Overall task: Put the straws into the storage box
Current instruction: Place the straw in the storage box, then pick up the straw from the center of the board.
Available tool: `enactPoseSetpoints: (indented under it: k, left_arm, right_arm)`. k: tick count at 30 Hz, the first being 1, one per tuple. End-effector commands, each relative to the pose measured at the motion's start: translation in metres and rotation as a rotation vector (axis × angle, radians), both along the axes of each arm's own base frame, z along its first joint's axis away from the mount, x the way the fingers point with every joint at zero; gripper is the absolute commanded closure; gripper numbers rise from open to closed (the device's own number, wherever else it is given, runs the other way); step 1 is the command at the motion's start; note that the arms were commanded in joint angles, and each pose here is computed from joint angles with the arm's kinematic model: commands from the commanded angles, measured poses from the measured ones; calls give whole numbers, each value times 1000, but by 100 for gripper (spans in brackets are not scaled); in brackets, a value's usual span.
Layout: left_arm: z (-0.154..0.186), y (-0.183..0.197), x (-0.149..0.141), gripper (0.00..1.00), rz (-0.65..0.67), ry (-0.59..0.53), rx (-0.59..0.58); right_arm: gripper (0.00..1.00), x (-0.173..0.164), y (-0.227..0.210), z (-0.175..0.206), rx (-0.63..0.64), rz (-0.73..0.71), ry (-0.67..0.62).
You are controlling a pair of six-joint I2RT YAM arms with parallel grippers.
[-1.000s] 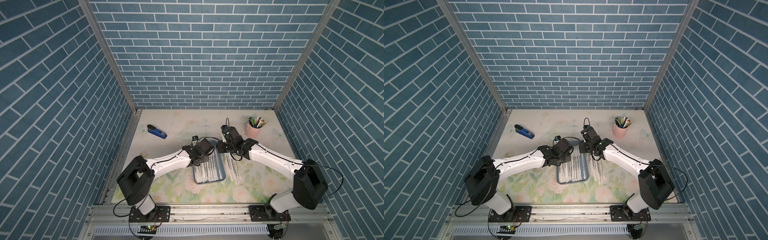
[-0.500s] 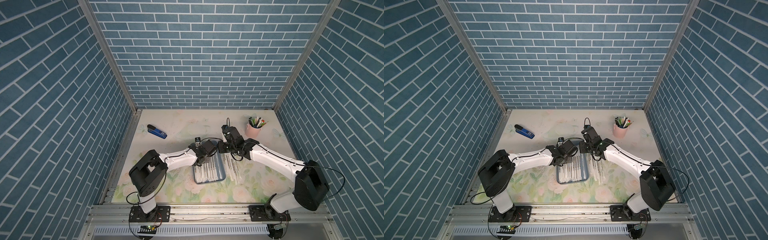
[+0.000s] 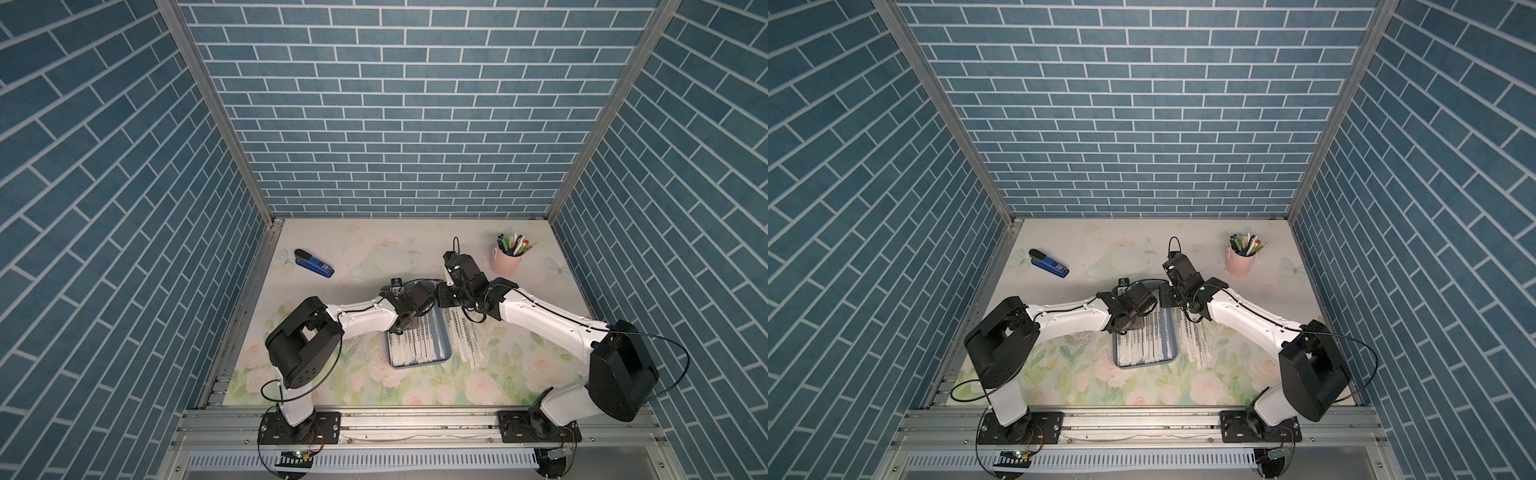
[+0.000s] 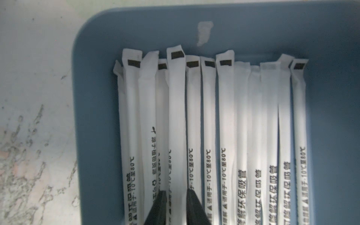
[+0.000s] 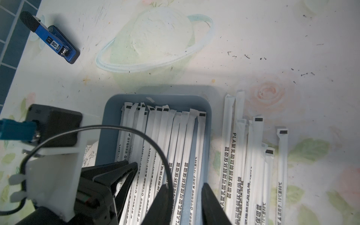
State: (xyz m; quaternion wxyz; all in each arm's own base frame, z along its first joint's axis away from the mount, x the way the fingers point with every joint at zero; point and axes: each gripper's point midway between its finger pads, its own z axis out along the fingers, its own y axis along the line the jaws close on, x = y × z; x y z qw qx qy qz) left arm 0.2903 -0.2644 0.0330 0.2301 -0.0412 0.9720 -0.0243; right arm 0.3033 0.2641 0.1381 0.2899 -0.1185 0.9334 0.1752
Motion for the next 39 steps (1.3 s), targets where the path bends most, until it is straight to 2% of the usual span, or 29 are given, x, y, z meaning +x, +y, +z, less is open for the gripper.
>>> enactPoseSetpoints:
  k: [1,6,9,13,16,18,20,23,25,28,30,39]
  left_arm:
    - [8,2,0,70,3,-11,16]
    - [21,-2,4,69,0,-34,-6]
    - [42,-9,9,69,-12,-69,-40]
    - [83,-12,16,68,-36,-141,-77]
    - [116,-2,19,65,-66,-224,-55]
    - [137,22,22,59,-41,-304,17]
    - [153,51,23,47,7,-385,85]
    - [172,91,24,30,97,-487,94]
    - [175,110,26,25,137,-518,25]
    - [176,127,27,25,178,-542,-70]
    - [175,130,25,25,182,-553,-84]
    - [144,112,25,26,126,-461,-104]
  right_arm:
    - [70,-3,-6,-4,-16,-3,7]
    - [70,-5,-7,-10,-29,6,17]
    - [72,-6,-14,-14,-34,2,31]
    - [84,-13,-48,-31,-69,-43,92]
    - [83,-26,-82,-47,-132,-65,150]
    - [79,-36,-103,-56,-174,-73,192]
    - [75,-46,-118,-65,-215,-73,225]
    - [72,-51,-125,-74,-258,-52,248]
    - [73,-50,-126,-79,-274,-45,256]
    - [76,-47,-124,-89,-280,-43,267]
    - [77,-44,-122,-95,-284,-42,273]
    - [78,-37,-119,-115,-302,-47,292]
